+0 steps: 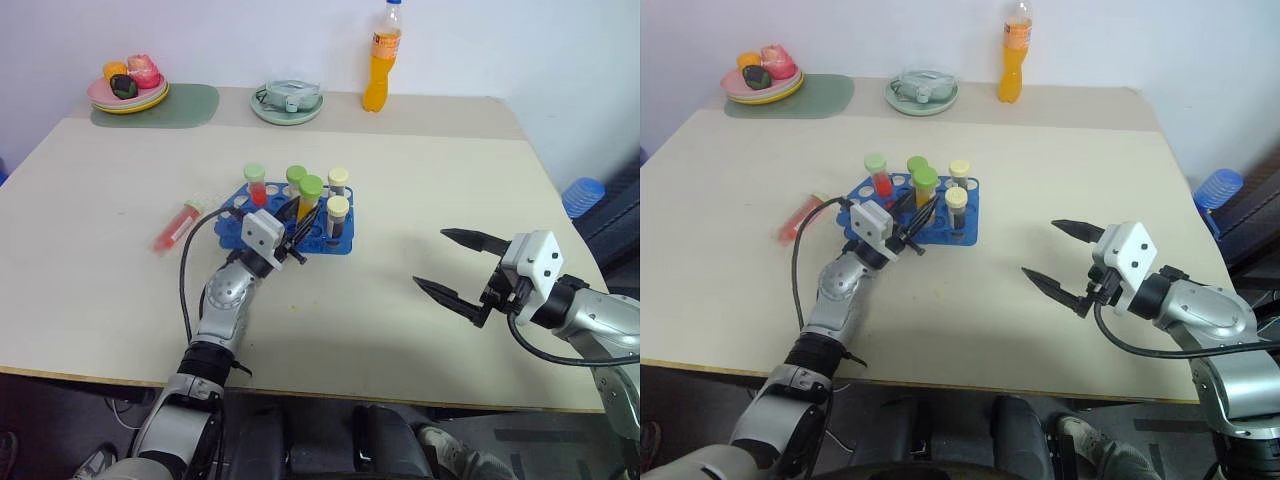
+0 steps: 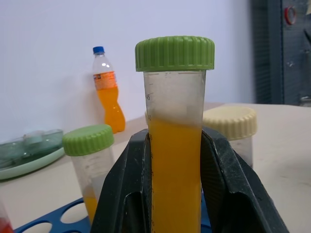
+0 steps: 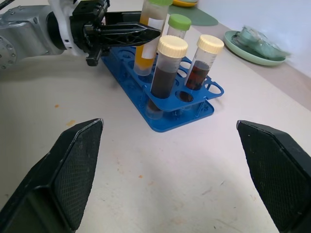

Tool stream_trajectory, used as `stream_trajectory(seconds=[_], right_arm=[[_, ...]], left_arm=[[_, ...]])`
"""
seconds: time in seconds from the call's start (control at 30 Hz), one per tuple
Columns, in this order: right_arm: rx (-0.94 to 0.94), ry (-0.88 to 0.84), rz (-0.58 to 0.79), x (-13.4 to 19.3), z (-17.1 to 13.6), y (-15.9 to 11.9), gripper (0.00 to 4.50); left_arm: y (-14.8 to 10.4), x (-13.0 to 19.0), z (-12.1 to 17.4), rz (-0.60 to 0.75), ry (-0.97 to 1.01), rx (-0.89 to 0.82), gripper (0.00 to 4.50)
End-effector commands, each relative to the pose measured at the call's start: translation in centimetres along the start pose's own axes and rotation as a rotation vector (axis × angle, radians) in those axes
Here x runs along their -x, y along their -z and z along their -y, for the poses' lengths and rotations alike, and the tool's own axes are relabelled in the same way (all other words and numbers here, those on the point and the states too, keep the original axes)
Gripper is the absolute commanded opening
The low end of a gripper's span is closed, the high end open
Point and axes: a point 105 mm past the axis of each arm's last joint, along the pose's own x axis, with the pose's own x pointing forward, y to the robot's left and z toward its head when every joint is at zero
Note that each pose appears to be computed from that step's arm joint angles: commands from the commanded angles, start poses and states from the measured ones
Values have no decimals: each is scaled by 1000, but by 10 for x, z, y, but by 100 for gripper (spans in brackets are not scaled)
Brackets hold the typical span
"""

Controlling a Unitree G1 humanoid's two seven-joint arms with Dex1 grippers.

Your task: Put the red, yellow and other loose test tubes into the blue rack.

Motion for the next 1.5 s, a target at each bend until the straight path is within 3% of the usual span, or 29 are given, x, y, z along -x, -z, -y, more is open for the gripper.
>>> stream_trajectory(seconds=[0.03,0.3,0.77,1.0,1.1,1.23,1.33,1.5], right_arm=[[58,9,33,3,2,-17,450],[51,-5,44,-3,1,-15,450],[55,1,45,-3,4,-14,450],[56,12,48,-3,3,-15,450],[55,14,48,-3,3,-14,450],[52,15,52,-4,4,-14,450],[47,13,50,-5,3,-11,450],[23,-5,64,-9,-1,-9,450]], left_arm=[[9,13,-6,-44,-35,8,75],[10,24,-23,-78,-89,-50,75],[12,10,9,-46,39,36,75],[18,7,-1,-71,4,43,75],[21,10,-3,-79,5,120,75],[12,11,-5,-47,10,181,273],[7,11,-9,-66,-29,108,421],[-26,20,-17,38,-58,69,421]])
